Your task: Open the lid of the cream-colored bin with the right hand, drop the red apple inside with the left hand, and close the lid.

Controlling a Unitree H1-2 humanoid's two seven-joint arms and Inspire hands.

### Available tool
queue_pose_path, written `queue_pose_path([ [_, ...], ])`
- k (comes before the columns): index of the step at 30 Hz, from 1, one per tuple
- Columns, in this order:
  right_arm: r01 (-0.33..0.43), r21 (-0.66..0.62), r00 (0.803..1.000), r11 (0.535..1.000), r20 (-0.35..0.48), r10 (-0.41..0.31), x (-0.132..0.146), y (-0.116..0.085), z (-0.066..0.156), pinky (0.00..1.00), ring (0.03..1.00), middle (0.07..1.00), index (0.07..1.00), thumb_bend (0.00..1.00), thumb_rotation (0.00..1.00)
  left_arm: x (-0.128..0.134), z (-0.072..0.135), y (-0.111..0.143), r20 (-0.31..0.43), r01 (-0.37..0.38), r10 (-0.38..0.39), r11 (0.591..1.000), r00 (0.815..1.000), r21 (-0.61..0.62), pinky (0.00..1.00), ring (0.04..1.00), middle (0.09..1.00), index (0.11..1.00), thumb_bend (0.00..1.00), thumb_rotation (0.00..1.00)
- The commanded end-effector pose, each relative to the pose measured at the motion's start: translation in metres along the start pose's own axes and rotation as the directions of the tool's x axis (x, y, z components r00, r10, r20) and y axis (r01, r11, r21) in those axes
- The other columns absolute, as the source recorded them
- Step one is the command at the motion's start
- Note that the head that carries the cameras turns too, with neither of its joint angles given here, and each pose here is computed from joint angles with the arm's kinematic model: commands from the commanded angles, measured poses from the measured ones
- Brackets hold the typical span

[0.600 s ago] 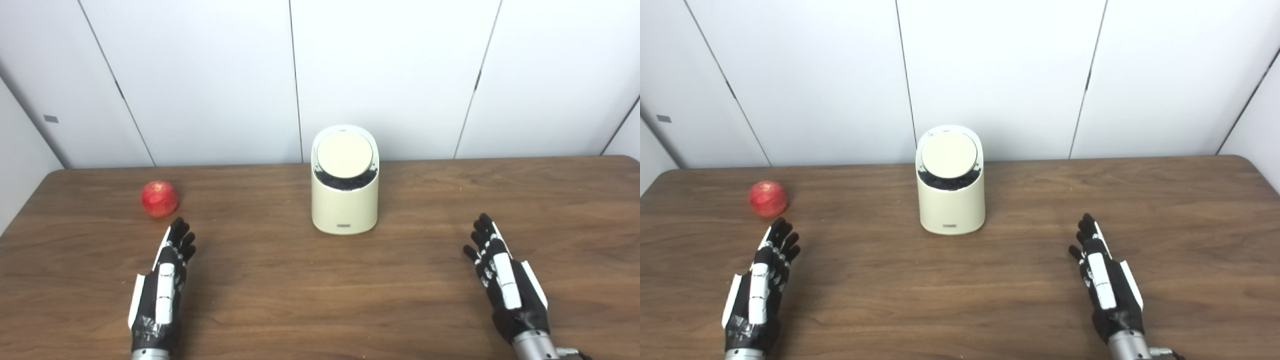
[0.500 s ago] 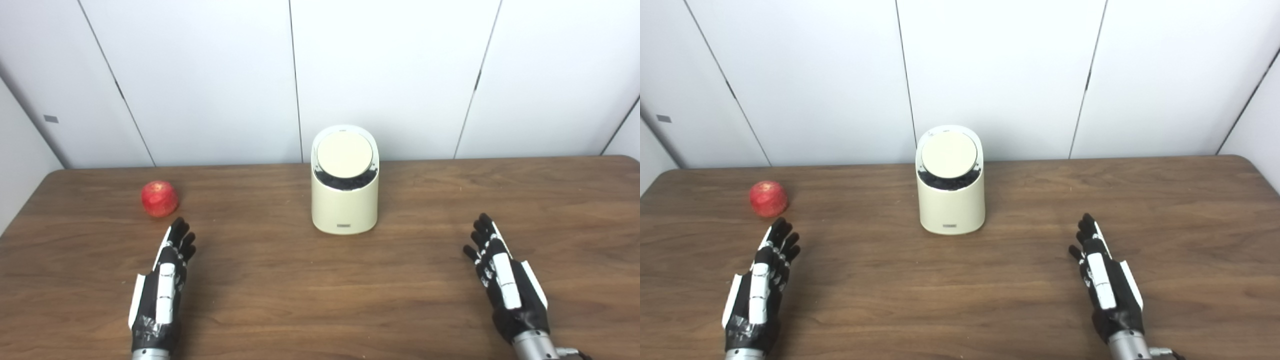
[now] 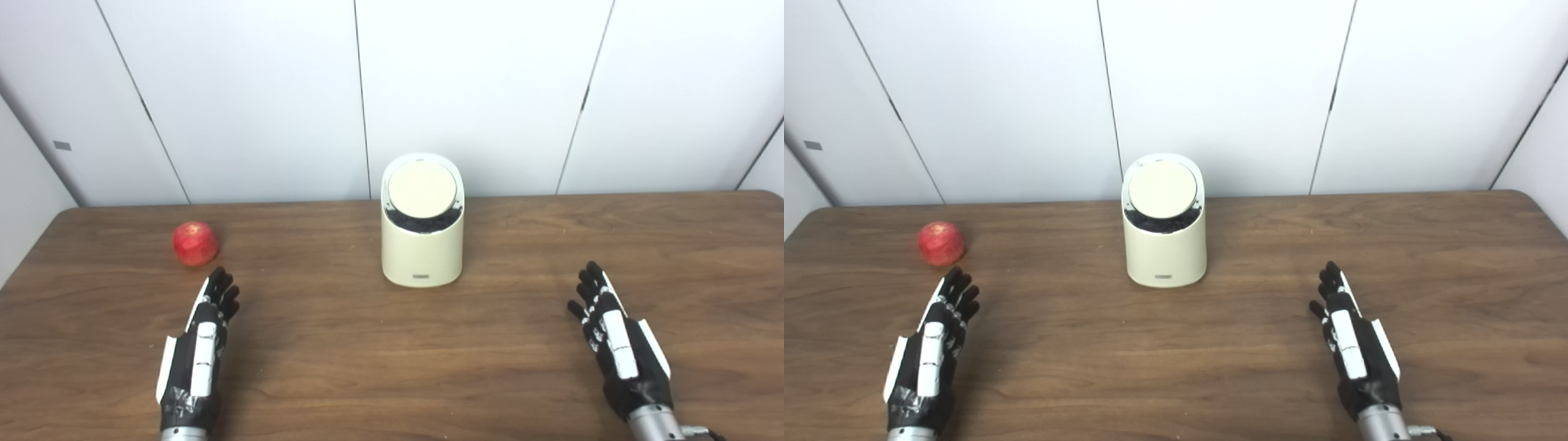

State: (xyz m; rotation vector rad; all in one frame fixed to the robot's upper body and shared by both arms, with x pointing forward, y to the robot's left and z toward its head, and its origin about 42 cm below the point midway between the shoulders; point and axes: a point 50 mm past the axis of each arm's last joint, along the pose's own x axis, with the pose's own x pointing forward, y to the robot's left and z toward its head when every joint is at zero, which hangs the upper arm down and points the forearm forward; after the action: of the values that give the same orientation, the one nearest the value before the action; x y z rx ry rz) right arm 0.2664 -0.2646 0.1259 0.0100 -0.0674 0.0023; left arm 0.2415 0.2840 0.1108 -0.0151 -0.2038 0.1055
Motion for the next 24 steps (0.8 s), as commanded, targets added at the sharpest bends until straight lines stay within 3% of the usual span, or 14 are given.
queue_pose_path([
  [1,-0.001,-0.033,0.997,0.999,0.074,0.004,0.003,-0.002,0.019,0.94,0.987,0.974,0.991,0.68,0.87,-0.016,-0.013,-0.005,-0.053,-0.01,0.009,1.0,0.999,-0.009,0.96,0.954,0.965,0.983,0.51,0.9],
  [7,-0.006,-0.046,0.995,0.999,0.104,0.011,0.014,0.0,0.034,0.92,0.975,0.969,0.999,0.67,0.64,-0.019,-0.012,-0.008,-0.054,-0.009,0.008,1.0,0.998,-0.013,0.97,0.957,0.97,0.992,0.48,0.91],
  [14,-0.005,-0.047,0.995,0.999,0.104,0.01,0.015,0.0,0.035,0.92,0.974,0.969,1.0,0.66,0.62,-0.019,-0.012,-0.008,-0.054,-0.009,0.008,1.0,0.999,-0.013,0.97,0.956,0.97,0.993,0.48,0.91],
  [15,-0.01,-0.137,0.99,0.99,0.139,0.03,0.04,0.01,0.051,0.92,0.974,0.969,1.0,0.66,0.62,-0.021,-0.014,-0.008,-0.051,0.0,-0.001,1.0,0.999,-0.012,0.97,0.956,0.97,0.993,0.48,0.91],
  [16,-0.005,-0.206,0.985,0.978,0.168,0.04,0.059,0.018,0.065,0.89,0.945,0.952,0.977,0.78,0.54,-0.022,-0.015,-0.009,-0.049,0.007,-0.007,1.0,0.999,-0.011,0.98,0.963,0.979,0.997,0.49,0.91],
  [17,0.004,-0.253,0.981,0.967,0.189,0.045,0.07,0.023,0.074,0.87,0.935,0.946,0.969,0.82,0.52,-0.022,-0.016,-0.009,-0.048,0.011,-0.011,1.0,0.999,-0.01,0.98,0.966,0.982,0.999,0.49,0.91],
  [22,0.017,-0.289,0.98,0.957,0.194,0.041,0.077,0.026,0.08,0.86,0.925,0.94,0.96,0.87,0.49,-0.023,-0.016,-0.01,-0.046,0.014,-0.014,1.0,0.999,-0.009,0.99,0.968,0.985,1.0,0.49,0.91],
  [24,0.017,-0.349,0.968,0.937,0.24,0.071,0.11,0.055,0.107,0.85,0.916,0.932,0.953,0.9,0.48,-0.023,-0.019,-0.011,-0.05,0.023,-0.024,0.999,0.998,-0.026,0.99,0.98,0.993,1.0,0.46,0.92],
])
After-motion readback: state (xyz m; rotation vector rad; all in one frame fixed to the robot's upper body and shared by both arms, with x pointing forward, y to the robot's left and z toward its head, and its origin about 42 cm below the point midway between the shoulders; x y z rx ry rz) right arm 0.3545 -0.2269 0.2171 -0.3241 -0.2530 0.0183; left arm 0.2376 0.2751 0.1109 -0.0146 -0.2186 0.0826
